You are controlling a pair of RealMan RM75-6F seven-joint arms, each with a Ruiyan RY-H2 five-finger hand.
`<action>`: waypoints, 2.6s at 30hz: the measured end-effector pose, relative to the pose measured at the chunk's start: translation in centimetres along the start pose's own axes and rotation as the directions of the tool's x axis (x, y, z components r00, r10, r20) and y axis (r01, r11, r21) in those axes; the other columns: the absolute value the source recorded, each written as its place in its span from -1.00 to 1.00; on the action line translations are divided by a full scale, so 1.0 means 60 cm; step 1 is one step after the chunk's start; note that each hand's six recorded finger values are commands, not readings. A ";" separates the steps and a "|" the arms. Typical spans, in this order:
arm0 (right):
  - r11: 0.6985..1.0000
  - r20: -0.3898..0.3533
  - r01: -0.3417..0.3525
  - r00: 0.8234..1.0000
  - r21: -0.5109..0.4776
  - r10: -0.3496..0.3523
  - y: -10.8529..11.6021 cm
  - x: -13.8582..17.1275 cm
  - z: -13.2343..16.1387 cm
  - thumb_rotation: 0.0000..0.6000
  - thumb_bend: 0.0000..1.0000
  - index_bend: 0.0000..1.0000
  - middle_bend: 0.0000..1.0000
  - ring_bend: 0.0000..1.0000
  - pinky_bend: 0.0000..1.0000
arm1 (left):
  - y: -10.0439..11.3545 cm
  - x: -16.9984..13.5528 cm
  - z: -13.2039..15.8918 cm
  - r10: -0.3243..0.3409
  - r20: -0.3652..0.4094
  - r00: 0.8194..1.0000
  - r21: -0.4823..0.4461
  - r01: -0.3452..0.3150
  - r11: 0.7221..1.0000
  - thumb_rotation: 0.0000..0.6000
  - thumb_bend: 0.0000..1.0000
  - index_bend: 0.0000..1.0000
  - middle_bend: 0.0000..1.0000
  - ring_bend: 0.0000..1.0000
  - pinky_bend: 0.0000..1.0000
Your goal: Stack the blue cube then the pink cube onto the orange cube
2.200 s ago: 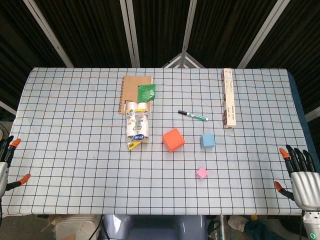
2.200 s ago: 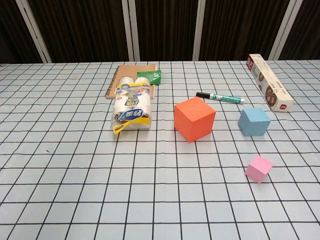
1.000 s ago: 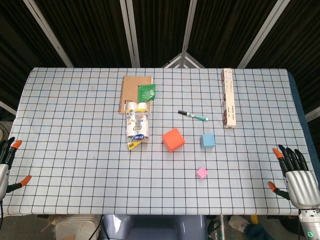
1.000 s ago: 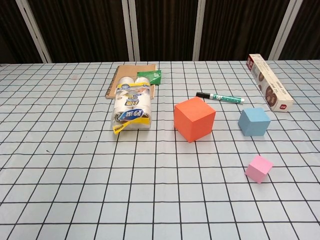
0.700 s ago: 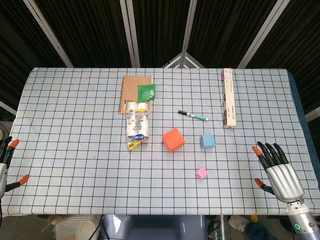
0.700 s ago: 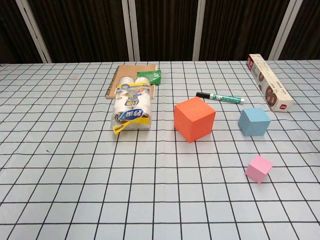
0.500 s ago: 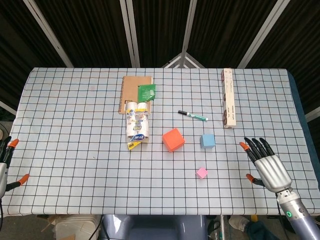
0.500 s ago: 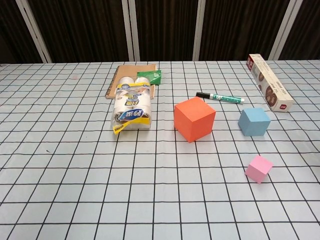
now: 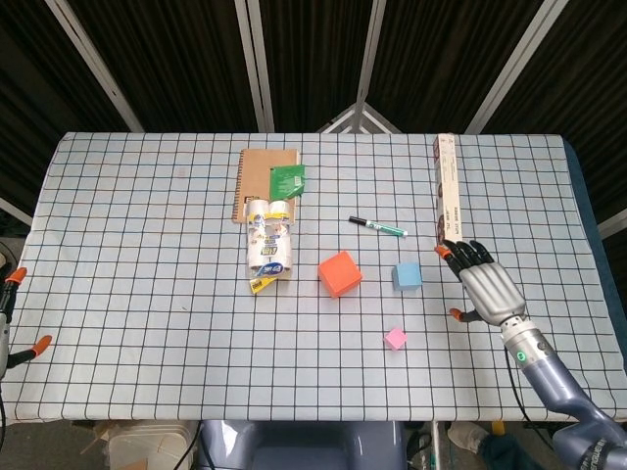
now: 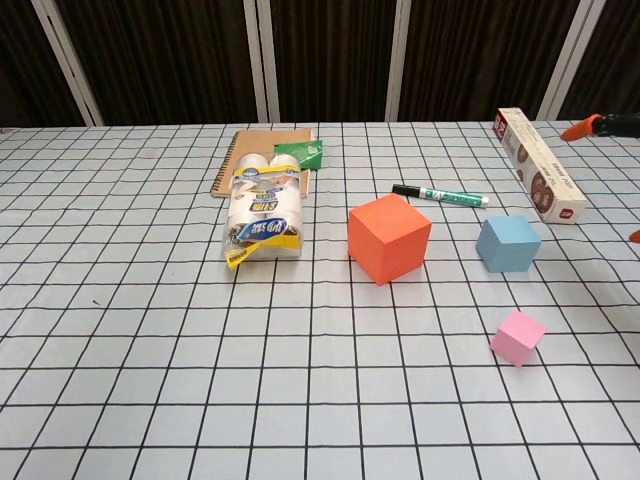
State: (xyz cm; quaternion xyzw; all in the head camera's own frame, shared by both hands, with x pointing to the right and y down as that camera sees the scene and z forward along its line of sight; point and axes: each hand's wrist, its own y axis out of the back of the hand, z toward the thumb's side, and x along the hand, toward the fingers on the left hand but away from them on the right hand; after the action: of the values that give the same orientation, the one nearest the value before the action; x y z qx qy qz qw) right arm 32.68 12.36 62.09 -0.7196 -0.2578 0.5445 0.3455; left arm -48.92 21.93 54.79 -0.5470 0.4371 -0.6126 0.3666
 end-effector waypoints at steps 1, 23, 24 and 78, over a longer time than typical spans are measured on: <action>1.000 0.003 -0.005 1.000 -0.006 0.005 0.001 -0.006 0.002 1.00 -0.48 -0.95 -1.00 -1.00 -1.00 | 0.000 0.001 -0.002 0.000 -0.004 1.000 -0.002 0.000 1.000 1.00 -0.77 -0.95 -1.00 -1.00 -1.00; 0.993 0.057 -0.097 0.993 -0.073 0.101 -0.041 -0.104 0.075 1.00 -0.48 -0.53 -1.00 -1.00 -1.00 | 0.001 0.020 -0.022 -0.010 -0.056 0.998 -0.006 0.010 1.000 1.00 -0.77 -0.94 -1.00 -1.00 -1.00; 0.993 0.062 -0.097 0.993 -0.073 0.101 -0.041 -0.109 0.078 1.00 -0.48 -0.52 -1.00 -1.00 -1.00 | 0.001 0.020 -0.023 -0.011 -0.058 0.998 -0.007 0.011 1.000 1.00 -0.77 -0.94 -1.00 -1.00 -1.00; 0.994 0.189 -0.099 0.976 -0.043 0.105 -0.070 -0.161 0.058 1.00 -0.41 -0.17 -1.00 -1.00 -1.00 | -0.005 0.029 -0.027 -0.033 -0.078 0.996 0.004 0.033 0.999 1.00 -0.76 -0.89 -1.00 -1.00 -1.00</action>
State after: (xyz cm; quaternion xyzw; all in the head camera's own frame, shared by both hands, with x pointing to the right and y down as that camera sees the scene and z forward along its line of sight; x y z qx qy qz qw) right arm 26.68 8.53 70.64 -0.6821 -0.2616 0.6234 0.2787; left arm -50.76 20.64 55.68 -0.5288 0.4405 -0.6407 0.3403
